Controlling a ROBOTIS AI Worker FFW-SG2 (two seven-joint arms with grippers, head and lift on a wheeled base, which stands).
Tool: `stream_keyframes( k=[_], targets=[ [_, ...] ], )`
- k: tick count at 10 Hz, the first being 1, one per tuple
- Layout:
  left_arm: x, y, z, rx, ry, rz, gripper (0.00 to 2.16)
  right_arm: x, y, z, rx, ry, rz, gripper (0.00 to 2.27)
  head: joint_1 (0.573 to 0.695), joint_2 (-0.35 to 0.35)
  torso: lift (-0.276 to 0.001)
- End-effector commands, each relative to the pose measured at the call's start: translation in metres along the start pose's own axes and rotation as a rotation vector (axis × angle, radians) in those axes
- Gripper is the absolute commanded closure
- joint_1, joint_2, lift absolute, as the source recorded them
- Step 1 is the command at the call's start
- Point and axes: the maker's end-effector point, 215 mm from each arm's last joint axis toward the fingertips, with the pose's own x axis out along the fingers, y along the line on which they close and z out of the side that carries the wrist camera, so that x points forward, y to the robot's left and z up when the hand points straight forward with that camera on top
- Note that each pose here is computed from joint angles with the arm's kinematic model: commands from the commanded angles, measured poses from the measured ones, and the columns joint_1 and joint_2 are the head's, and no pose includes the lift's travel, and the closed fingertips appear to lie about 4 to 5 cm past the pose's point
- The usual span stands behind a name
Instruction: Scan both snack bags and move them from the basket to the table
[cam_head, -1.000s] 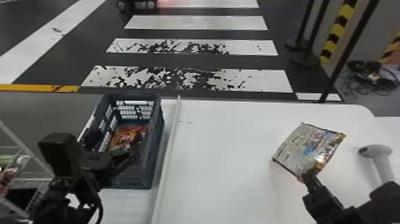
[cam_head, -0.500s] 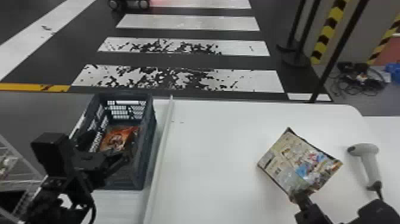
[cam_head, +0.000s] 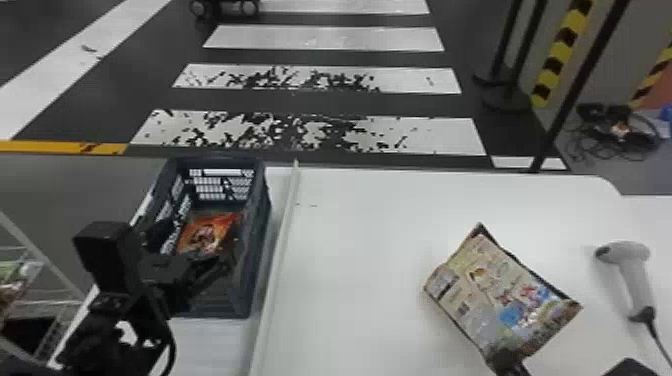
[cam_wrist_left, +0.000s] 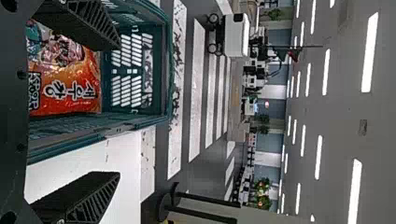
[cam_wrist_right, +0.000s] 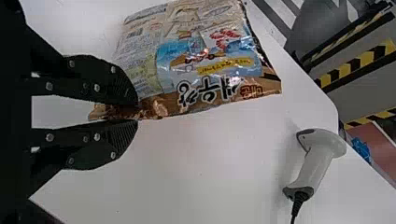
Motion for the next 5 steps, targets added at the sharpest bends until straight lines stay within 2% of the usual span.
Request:
stream_keyframes(
  k=[1, 5],
  targets=[
    [0.000, 0.000, 0.000, 0.000, 0.000, 0.001, 0.03, -0.011, 0.008, -0.012, -0.010, 0.038, 0.018, 0.00, 0.695, 0.039, -0.098],
    [-0.002, -0.001, 0.001, 0.001, -0.003, -0.001, 0.03, -0.030, 0.025, -0.005, -0.016, 0.033, 0.053, 0.08, 0.695, 0.075, -0.098]
  ],
)
